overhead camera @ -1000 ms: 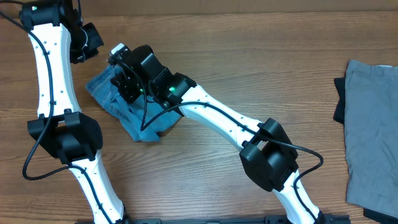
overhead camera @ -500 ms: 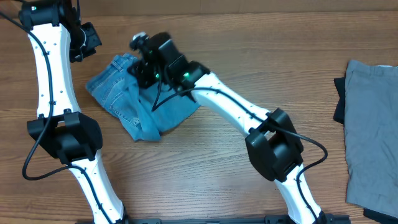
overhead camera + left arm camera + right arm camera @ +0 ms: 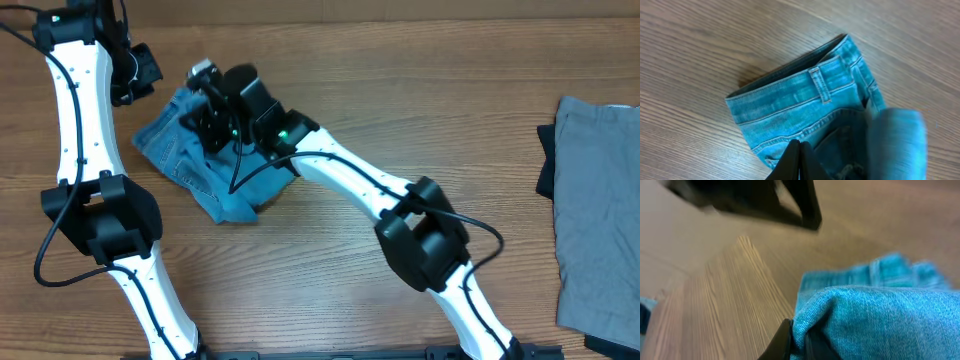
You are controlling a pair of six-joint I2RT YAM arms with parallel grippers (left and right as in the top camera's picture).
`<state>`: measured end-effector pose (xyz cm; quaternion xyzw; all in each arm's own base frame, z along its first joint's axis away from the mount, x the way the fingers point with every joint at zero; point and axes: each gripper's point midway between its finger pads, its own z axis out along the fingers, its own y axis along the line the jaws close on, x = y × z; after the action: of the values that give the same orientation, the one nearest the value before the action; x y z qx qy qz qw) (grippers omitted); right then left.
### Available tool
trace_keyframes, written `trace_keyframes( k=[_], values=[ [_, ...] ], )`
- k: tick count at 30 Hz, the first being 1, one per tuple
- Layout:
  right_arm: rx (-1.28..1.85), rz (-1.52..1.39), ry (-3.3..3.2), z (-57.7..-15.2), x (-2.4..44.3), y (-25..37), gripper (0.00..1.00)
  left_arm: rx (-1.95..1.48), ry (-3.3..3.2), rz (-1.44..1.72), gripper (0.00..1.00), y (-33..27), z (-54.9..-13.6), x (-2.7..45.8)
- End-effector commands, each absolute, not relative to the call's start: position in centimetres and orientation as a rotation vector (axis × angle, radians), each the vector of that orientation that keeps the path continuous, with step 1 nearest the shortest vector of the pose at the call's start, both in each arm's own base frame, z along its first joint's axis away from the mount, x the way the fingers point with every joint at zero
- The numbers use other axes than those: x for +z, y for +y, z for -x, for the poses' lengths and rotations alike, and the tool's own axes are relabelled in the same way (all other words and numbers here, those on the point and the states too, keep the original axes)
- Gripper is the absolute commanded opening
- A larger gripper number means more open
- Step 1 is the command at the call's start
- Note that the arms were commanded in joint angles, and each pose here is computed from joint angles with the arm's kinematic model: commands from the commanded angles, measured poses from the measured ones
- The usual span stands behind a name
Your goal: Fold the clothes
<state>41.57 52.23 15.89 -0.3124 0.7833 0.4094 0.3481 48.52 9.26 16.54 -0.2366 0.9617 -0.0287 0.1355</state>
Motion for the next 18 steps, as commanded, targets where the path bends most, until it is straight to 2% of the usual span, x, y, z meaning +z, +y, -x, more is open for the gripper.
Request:
trace_keyframes(
  k=[1,4,9,15,18],
  values=[
    [1.100,0.885,2.126,-40.0,10.1,53.4,0.04,-0.058,2.816,0.692,0.04,10.0,-47.9,15.3],
    [1.080,0.901,2.236,-39.2,5.5,53.0,0.04,-0.059,2.820,0.692,0.04,9.9,-47.9,15.1],
    [0.959,0.851,2.420,-39.4,0.8,50.3,0.04,-0.090,2.823,0.688,0.04,9.5,-47.9,15.1],
    [0.638,0.676,2.873,-39.8,-4.5,38.7,0.04,-0.092,2.826,0.690,0.04,9.5,-47.9,15.1],
    [0.526,0.700,3.041,-39.3,-5.5,32.1,0.04,-0.091,2.825,0.692,0.04,9.5,-47.9,15.1]
  ],
)
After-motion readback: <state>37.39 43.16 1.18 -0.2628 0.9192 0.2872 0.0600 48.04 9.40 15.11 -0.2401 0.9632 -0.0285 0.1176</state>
